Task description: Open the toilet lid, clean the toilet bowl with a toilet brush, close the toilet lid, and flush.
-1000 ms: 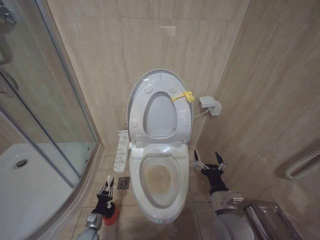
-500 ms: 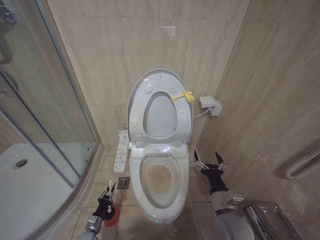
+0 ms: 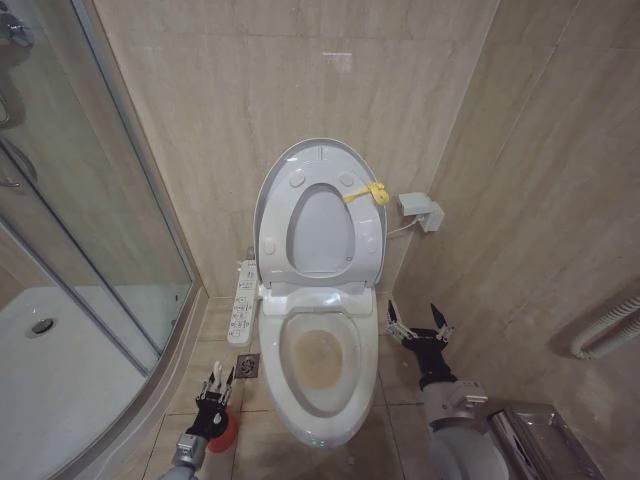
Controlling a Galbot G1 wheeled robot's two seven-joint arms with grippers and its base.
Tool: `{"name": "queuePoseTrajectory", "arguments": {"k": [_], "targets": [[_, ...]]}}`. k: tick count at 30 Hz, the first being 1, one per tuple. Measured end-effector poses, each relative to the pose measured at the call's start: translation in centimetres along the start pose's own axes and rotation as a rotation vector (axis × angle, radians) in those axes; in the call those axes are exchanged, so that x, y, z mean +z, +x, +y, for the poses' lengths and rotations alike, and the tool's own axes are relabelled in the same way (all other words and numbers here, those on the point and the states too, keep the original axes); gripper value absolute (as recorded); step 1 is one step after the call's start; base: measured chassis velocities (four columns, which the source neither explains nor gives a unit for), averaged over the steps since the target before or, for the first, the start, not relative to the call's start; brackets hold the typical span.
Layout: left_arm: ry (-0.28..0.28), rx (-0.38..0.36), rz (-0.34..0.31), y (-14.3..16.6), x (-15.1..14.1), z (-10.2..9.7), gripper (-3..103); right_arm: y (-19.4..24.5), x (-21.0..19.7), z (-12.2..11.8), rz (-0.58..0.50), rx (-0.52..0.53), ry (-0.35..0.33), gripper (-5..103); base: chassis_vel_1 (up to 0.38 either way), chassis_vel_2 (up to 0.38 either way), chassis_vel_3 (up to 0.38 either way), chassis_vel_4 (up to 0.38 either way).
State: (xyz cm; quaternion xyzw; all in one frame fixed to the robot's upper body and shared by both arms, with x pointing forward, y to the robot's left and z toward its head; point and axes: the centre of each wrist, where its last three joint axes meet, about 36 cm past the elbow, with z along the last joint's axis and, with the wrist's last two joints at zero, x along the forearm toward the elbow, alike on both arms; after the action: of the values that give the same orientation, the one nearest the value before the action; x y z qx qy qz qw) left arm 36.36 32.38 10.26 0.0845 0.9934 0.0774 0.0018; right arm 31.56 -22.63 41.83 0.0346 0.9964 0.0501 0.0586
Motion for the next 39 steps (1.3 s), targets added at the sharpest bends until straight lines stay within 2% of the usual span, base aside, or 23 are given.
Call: {"name": "queuePoseTrajectory", "arguments": {"k": [1, 2, 9, 10, 16, 17, 20, 23, 24, 27, 28, 32, 33, 38, 39], "targets": [[0.001, -0.003, 0.0, 0.3, 0.0, -0.1, 36, 0.0, 0.0, 0.0, 0.0, 0.0, 0.0, 100, 0.0, 0.0, 0.0, 0.0], [0.002, -0.007, -0.001, 0.5, 0.0, -0.3, 64, 0.0, 0.0, 0.0, 0.0, 0.0, 0.0, 100, 0.0, 0.0, 0.0, 0.0], [0.013, -0.009, 0.012, 3.2, 0.2, -1.3, 64, 0.0, 0.0, 0.0, 0.0, 0.0, 0.0, 100, 0.0, 0.0, 0.0, 0.0], [0.016, -0.009, 0.015, 3.8, 0.2, -1.6, 90, 0.0, 0.0, 0.0, 0.0, 0.0, 0.0, 100, 0.0, 0.0, 0.0, 0.0], [0.012, -0.022, -0.002, 5.4, -0.5, -2.0, 90, 0.0, 0.0, 0.0, 0.0, 0.0, 0.0, 100, 0.0, 0.0, 0.0, 0.0], [0.006, -0.024, -0.01, 5.6, -0.9, -1.9, 100, 0.0, 0.0, 0.0, 0.0, 0.0, 0.0, 100, 0.0, 0.0, 0.0, 0.0], [-0.009, -0.031, -0.038, 6.1, -2.1, -1.7, 100, 0.0, 0.0, 0.0, 0.0, 0.0, 0.0, 100, 0.0, 0.0, 0.0, 0.0], [-0.024, -0.047, -0.097, 6.3, -4.7, -1.1, 100, 0.0, 0.0, 0.0, 0.0, 0.0, 0.0, 100, 0.0, 0.0, 0.0, 0.0], [-0.024, -0.047, -0.097, 6.3, -4.7, -1.1, 100, 0.0, 0.0, 0.0, 0.0, 0.0, 0.0, 100, 0.0, 0.0, 0.0, 0.0], [-0.037, -0.074, -0.148, 6.9, -8.0, -0.3, 100, 0.0, 0.0, 0.0, 0.0, 0.0, 0.0, 100, 0.0, 0.0, 0.0, 0.0], [-0.037, -0.074, -0.148, 6.9, -8.0, -0.3, 100, 0.0, 0.0, 0.0, 0.0, 0.0, 0.0, 100, 0.0, 0.0, 0.0, 0.0], [-0.059, -0.093, -0.216, 7.8, -12.8, 0.6, 100, 0.0, 0.0, 0.0, 0.0, 0.0, 0.0, 100, 0.0, 0.0, 0.0, 0.0], [-0.059, -0.093, -0.216, 7.8, -12.8, 0.6, 100, 0.0, 0.0, 0.0, 0.0, 0.0, 0.0, 100, 0.0, 0.0, 0.0, 0.0], [-0.054, -0.131, -0.265, 8.9, -17.7, 1.2, 100, 0.0, 0.0, 0.0, 0.0, 0.0, 0.0, 100, 0.0, 0.0, 0.0, 0.0], [-0.054, -0.131, -0.265, 8.9, -17.7, 1.2, 100, 0.0, 0.0, 0.0, 0.0, 0.0, 0.0, 100, 0.0, 0.0, 0.0, 0.0]]}}
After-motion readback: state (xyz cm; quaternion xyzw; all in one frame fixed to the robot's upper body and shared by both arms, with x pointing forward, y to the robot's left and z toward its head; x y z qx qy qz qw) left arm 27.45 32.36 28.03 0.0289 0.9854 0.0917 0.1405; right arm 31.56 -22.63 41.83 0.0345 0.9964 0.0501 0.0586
